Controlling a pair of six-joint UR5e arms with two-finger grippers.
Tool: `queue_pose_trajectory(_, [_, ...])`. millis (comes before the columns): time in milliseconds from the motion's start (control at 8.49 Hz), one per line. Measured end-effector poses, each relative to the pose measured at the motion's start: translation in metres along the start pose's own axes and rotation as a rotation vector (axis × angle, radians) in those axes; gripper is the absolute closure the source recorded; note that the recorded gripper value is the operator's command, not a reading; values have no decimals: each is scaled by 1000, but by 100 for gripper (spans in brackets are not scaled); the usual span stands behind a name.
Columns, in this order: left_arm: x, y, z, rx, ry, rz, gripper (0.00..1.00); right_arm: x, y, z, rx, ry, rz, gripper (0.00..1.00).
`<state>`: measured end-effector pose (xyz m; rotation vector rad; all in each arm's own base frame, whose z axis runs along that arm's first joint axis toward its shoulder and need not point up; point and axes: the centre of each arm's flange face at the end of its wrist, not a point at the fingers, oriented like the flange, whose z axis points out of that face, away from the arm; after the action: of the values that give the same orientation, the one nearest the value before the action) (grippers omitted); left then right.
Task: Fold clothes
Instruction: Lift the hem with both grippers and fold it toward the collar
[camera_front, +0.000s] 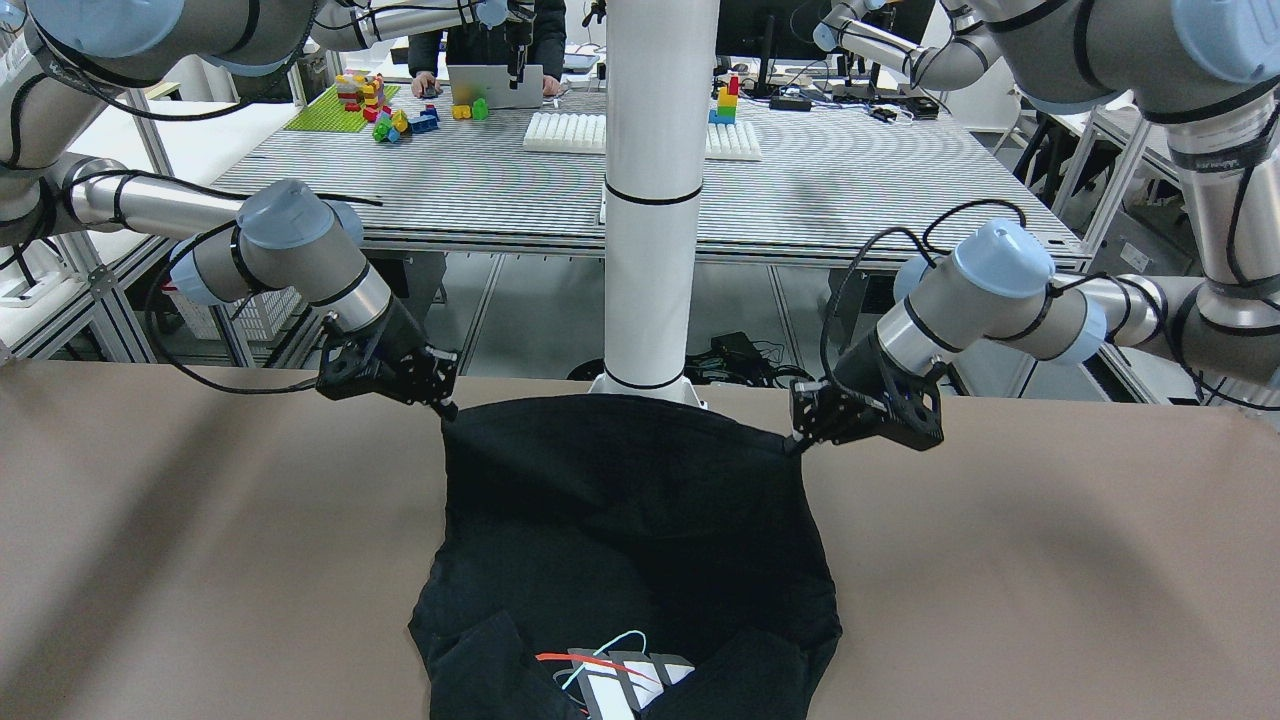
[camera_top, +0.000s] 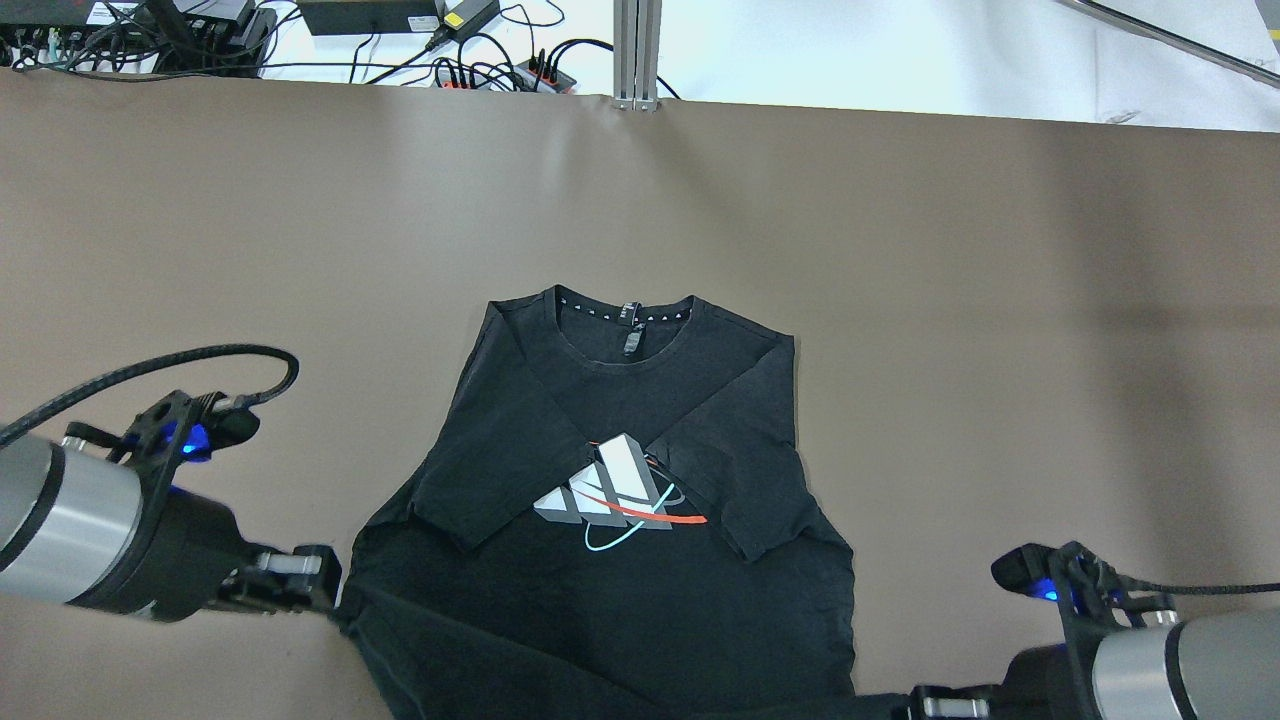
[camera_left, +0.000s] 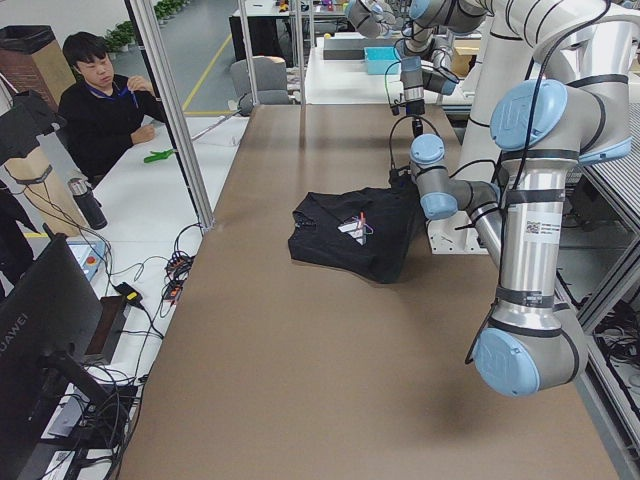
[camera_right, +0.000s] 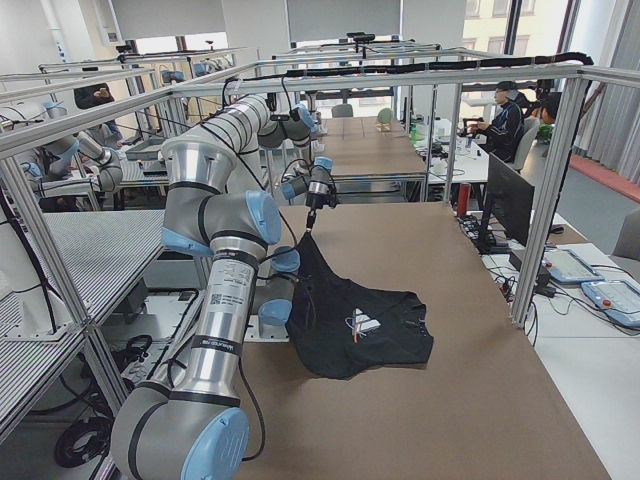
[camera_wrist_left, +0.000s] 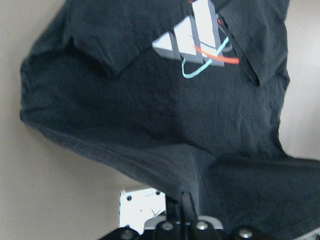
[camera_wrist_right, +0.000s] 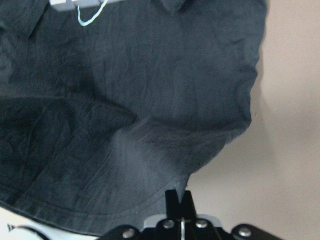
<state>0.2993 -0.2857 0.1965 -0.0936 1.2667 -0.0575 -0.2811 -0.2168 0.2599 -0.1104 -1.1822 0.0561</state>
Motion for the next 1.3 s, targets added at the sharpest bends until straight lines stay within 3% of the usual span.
queue_pose_trajectory(235, [-8,-77,10,162,-52,-54,100,26,-69,13,137,72,95,100])
queue_pose_trajectory(471, [-7,-129,0,258,-65,-94,100,50,-132,22,233,127,99,100])
queue_pose_trajectory(942, [-1,-177,7,353,-99,-102,100,33,-185,15,309,129,84,100])
queue_pose_trajectory(1295, [-4,-229,24,392,-162,-93,100,11,-219,10,354,167,112,100])
